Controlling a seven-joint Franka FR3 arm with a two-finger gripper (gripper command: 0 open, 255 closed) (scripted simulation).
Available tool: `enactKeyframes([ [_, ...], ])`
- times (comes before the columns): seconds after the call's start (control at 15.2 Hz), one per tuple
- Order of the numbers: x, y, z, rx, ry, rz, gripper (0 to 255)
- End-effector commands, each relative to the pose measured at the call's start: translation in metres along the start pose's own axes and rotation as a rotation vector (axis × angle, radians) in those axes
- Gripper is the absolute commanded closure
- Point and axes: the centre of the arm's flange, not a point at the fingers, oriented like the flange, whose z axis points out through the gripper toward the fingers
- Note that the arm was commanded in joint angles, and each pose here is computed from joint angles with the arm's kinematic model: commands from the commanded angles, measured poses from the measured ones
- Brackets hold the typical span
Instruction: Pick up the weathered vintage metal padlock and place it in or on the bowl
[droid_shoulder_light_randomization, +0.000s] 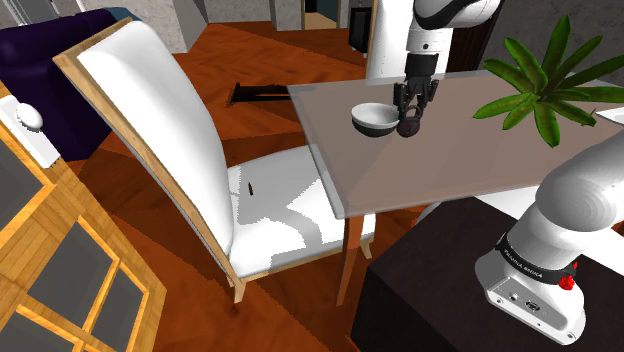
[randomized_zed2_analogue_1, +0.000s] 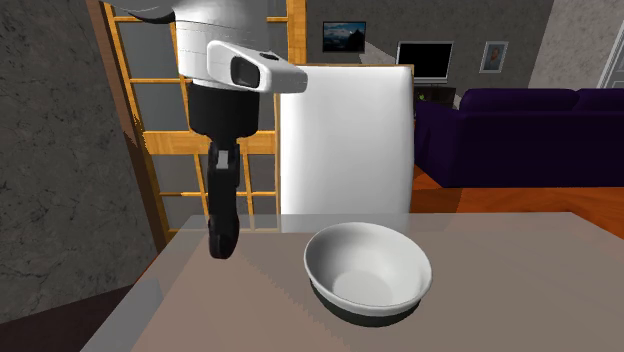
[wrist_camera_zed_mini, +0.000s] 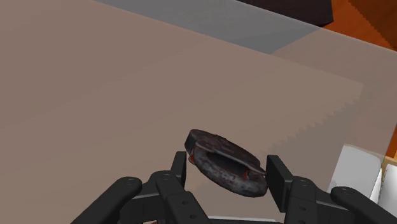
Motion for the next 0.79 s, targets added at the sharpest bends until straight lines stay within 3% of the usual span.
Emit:
enactKeyframes([
  [0.0, -0.002, -0.001, -0.01, 0.0, 0.0, 0.0, 255],
  [0.59, -0.008, -0.004, -0.057, 0.0, 0.0, 0.0, 255],
  [0.73, 0.017, 0.002, -0.063, 0.0, 0.0, 0.0, 255],
])
